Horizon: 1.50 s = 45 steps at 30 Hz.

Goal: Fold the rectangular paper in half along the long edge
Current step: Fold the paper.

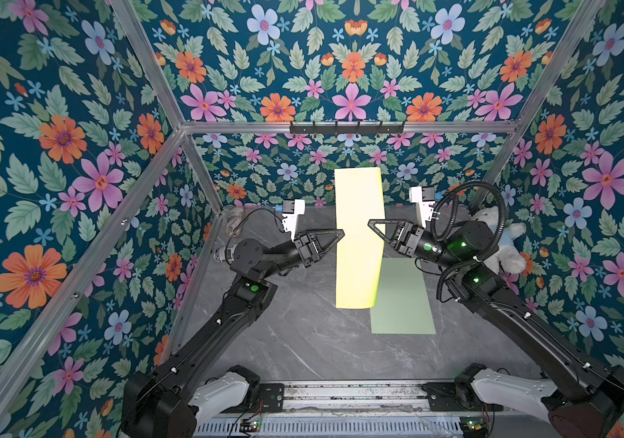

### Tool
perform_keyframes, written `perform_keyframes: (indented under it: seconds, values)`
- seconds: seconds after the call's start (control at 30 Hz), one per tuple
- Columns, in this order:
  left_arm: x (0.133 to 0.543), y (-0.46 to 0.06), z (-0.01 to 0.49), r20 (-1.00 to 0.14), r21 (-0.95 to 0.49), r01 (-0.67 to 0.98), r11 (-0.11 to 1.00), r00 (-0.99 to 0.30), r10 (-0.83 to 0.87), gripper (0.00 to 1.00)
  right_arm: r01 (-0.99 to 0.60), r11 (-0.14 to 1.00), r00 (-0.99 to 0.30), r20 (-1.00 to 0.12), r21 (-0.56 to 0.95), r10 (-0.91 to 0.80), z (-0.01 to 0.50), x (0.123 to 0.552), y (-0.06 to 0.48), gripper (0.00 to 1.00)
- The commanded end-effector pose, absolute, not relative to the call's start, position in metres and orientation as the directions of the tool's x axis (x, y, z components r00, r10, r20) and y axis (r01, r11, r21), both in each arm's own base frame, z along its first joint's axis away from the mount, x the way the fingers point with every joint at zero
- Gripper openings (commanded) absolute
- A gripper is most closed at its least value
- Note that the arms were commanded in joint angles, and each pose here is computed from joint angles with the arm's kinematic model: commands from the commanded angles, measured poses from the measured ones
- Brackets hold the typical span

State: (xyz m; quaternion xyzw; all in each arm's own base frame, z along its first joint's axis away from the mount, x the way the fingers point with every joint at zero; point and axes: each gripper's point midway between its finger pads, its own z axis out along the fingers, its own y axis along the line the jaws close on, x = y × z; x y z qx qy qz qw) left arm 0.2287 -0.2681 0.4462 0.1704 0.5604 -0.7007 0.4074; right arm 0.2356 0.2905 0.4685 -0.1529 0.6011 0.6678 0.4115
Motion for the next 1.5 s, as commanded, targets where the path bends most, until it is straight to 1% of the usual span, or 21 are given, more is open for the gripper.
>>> perform_keyframes:
  seconds: [0.0,0.2,0.33,0.43,0.47,0.57,0.8,0.83,0.9,1.0,1.13,1.33,1.47]
  values:
    - [0.226,-0.266,0.452,-0.709,-0.622,0.782,-0.043,-0.586,-0.393,0.19,-0.747,0.089,-0.586,-0.715,0.659,0.382,0.472,0.238,0.288,0.12]
    - [0.226,-0.266,0.453,-0.71,-0.62,0.784,-0.046,-0.585,-0.392,0.15,-0.741,0.1,-0.587,-0.713,0.664,0.385,0.469,0.242,0.289,0.12]
    - [0.225,-0.266,0.452,-0.71,-0.62,0.783,-0.047,-0.586,-0.39,0.08,-0.739,0.106,-0.586,-0.712,0.665,0.386,0.467,0.243,0.289,0.12]
    - [0.225,-0.266,0.451,-0.71,-0.621,0.782,-0.047,-0.587,-0.388,0.0,-0.742,0.104,-0.583,-0.714,0.662,0.388,0.468,0.243,0.289,0.12]
    - [0.225,-0.266,0.451,-0.71,-0.621,0.782,-0.047,-0.587,-0.388,0.0,-0.744,0.101,-0.582,-0.714,0.661,0.388,0.468,0.242,0.289,0.13]
    - [0.225,-0.266,0.45,-0.711,-0.621,0.783,-0.045,-0.586,-0.389,0.0,-0.752,0.088,-0.579,-0.718,0.653,0.386,0.471,0.239,0.289,0.17]
    - [0.221,-0.264,0.453,-0.717,-0.606,0.794,-0.053,-0.574,-0.396,0.0,-0.758,0.058,-0.596,-0.727,0.649,0.34,0.468,0.231,0.293,0.38]
    - [0.221,-0.264,0.453,-0.718,-0.604,0.795,-0.055,-0.573,-0.396,0.0,-0.762,0.05,-0.597,-0.73,0.646,0.334,0.468,0.229,0.294,0.39]
    - [0.221,-0.264,0.453,-0.719,-0.601,0.797,-0.057,-0.571,-0.395,0.0,-0.771,0.045,-0.587,-0.736,0.635,0.337,0.472,0.227,0.292,0.38]
    - [0.22,-0.265,0.452,-0.719,-0.599,0.798,-0.068,-0.574,-0.392,0.0,-0.779,0.052,-0.573,-0.743,0.625,0.347,0.476,0.226,0.29,0.32]
    - [0.216,-0.263,0.456,-0.72,-0.588,0.805,-0.081,-0.567,-0.4,0.0,-0.777,0.088,-0.567,-0.753,0.623,0.333,0.471,0.23,0.291,0.34]
    - [0.215,-0.263,0.459,-0.724,-0.582,0.809,-0.086,-0.563,-0.399,0.0,-0.769,0.046,-0.608,-0.752,0.637,0.256,0.459,0.222,0.304,0.32]
    - [0.215,-0.263,0.459,-0.724,-0.582,0.808,-0.089,-0.565,-0.396,0.0,-0.764,0.066,-0.622,-0.759,0.642,0.191,0.448,0.22,0.315,0.33]
